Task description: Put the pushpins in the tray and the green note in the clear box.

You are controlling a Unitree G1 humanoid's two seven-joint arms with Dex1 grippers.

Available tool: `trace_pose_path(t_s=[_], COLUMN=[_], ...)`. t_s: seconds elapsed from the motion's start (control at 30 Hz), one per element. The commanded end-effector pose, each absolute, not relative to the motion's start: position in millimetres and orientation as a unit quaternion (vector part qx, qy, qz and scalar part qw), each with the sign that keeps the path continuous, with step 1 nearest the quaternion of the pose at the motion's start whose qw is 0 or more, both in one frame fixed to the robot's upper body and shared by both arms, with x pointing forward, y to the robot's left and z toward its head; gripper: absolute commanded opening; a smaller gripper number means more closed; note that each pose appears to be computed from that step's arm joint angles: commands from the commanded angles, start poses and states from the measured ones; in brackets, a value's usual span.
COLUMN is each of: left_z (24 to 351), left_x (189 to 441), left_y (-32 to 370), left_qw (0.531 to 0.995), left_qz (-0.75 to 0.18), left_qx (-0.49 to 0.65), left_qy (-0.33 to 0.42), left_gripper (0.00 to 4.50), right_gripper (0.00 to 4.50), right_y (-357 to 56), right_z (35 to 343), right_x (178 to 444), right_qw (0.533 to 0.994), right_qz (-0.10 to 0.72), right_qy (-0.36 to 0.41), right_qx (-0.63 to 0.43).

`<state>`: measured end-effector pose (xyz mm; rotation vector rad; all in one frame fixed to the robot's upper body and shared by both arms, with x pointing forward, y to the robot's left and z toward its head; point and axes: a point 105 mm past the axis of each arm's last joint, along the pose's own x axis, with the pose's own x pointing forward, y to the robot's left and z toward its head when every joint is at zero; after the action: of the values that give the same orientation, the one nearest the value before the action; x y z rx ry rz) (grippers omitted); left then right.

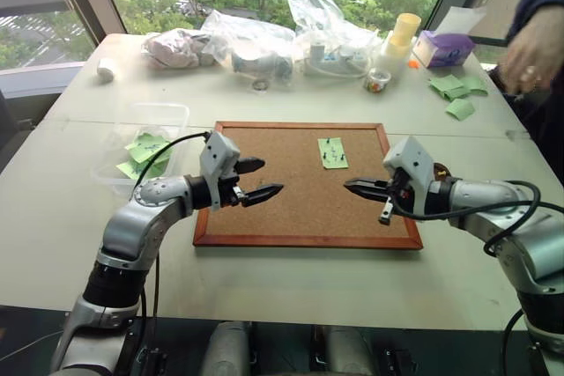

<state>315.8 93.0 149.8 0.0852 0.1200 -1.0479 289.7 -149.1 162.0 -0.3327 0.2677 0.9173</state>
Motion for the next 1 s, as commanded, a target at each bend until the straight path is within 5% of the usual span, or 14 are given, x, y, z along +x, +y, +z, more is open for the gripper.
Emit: trace_pose_path(t_s=[0.03,0.93,1.0], left_z=[162,159,158], left_x=[314,325,327], left_y=[89,81,77], left_qw=[0.858,0.866,0.866], left_qz=[-0.51,-0.495,-0.495], left_qx=[0.053,0.068,0.072], left_qy=[0.032,0.001,-0.005], left_gripper=[3.96,3.96,3.48], right_gripper=[0.0,0.0,0.0], right_y=[-150,-157,-156], right_z=[174,175,175], right_x=[291,319,325], right_qw=[0.876,0.901,0.903], right_qz=[0.436,0.388,0.384], right_qy=[0.105,0.085,0.084], right_qx=[-0.175,-0.173,-0.174])
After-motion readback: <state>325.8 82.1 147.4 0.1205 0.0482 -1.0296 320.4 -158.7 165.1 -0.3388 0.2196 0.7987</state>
